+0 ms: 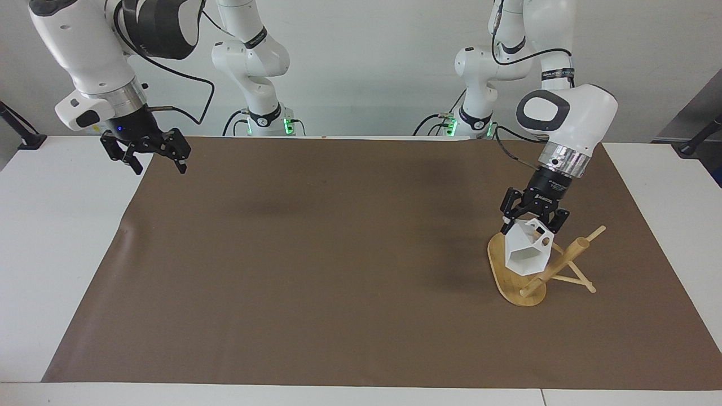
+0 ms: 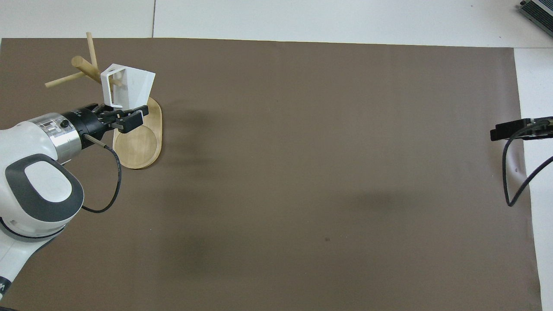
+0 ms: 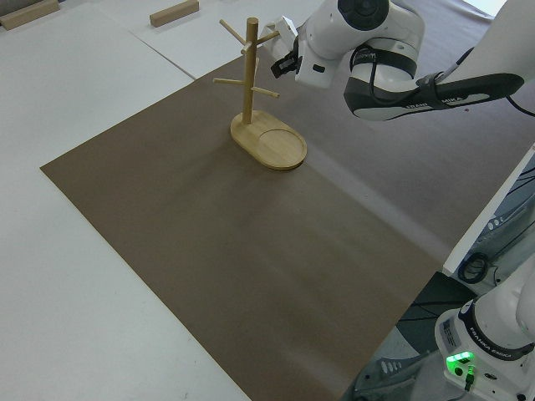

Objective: Hang cup on rack

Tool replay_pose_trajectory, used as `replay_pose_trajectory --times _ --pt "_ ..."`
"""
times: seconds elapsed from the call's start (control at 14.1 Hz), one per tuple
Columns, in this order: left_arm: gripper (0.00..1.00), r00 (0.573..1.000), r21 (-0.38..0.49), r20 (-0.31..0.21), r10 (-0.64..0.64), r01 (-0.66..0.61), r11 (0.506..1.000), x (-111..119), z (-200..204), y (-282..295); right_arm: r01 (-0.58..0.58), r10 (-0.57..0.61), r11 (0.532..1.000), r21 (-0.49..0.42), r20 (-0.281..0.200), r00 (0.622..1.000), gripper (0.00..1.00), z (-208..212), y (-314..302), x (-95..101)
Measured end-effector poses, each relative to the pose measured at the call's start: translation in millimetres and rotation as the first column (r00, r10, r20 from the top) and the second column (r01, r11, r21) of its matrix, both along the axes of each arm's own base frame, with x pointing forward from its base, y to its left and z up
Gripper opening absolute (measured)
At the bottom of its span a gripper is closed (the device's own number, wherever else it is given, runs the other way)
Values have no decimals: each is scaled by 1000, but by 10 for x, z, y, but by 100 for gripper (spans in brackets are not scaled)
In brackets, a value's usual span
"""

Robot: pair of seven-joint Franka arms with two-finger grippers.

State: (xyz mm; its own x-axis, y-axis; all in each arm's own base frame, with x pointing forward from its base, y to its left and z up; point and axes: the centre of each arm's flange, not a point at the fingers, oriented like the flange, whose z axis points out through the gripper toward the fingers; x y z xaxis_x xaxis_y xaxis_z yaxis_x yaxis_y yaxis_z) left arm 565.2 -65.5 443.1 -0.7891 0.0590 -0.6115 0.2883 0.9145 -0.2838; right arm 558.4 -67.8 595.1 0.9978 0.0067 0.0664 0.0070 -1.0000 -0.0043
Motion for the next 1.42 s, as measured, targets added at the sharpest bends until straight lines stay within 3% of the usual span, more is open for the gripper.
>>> replay_pose_trajectory --times 0.43,0.5,0.64,0.92,1.21,1.42 --pt "72 999 -4 -4 38 -38 999 24 -54 30 84 -84 996 6 -26 996 100 10 -3 -38" --pt "78 999 -5 -4 41 -41 999 26 -54 39 85 -85 996 7 -26 996 100 12 -7 -40" --pt "99 999 -7 -3 52 -52 999 37 -41 93 86 -86 996 7 -30 996 100 8 -9 -45" --pt "100 999 -4 -16 51 -52 999 61 -18 232 100 -100 995 7 -31 995 100 11 -9 -46" --pt "100 998 64 -48 -43 46 997 39 198 398 122 -121 993 8 -30 992 100 20 -8 -52" --pt "100 983 129 -115 -147 161 978 -64 438 480 131 -131 991 8 -32 991 100 18 -8 -54"
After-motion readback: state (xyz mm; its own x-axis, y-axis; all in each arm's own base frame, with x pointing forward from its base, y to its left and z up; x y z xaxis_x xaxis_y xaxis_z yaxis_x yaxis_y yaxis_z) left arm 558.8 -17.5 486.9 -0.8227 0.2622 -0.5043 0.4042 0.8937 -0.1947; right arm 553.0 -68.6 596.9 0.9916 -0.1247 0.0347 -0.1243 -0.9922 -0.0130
